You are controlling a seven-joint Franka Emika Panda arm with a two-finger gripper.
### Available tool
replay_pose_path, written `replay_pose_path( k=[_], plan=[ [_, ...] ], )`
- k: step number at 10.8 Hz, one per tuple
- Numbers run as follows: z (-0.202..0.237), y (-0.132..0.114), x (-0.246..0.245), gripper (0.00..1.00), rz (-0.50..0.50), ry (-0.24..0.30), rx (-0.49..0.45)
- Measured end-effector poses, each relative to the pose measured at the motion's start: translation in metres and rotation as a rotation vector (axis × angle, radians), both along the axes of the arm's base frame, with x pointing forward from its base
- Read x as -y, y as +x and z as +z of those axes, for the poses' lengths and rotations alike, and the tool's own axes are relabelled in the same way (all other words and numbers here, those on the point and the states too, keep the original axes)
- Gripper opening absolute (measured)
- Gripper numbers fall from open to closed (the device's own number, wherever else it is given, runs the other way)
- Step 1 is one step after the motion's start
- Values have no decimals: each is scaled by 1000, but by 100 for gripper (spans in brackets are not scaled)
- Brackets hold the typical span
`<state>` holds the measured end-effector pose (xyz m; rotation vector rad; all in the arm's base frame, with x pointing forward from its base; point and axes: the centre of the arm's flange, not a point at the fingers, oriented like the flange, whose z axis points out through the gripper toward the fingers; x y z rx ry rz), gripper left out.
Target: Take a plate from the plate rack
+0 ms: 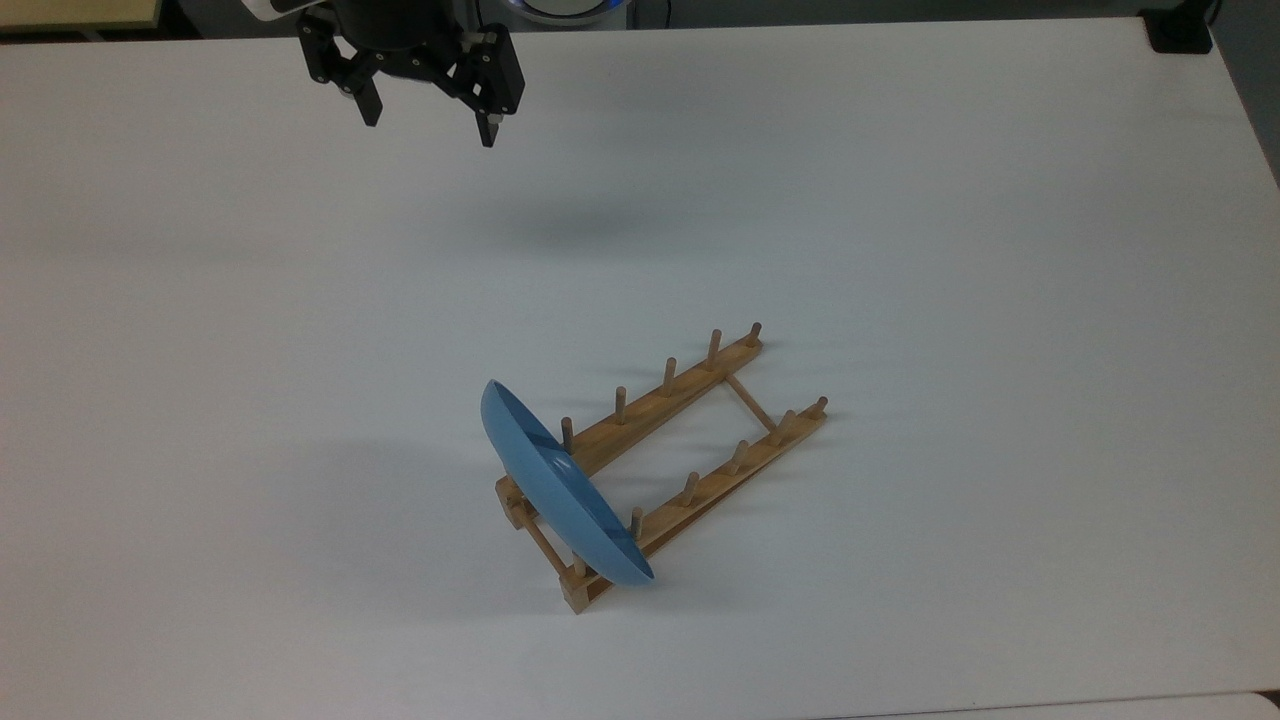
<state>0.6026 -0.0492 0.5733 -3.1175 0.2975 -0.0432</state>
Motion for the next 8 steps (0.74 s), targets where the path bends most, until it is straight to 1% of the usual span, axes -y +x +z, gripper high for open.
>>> replay_pose_path(
  k=[6,8],
  plan=[
    [1,1,-1,100,2,2,6],
    [6,11,-9,100,18,2,84]
  ],
)
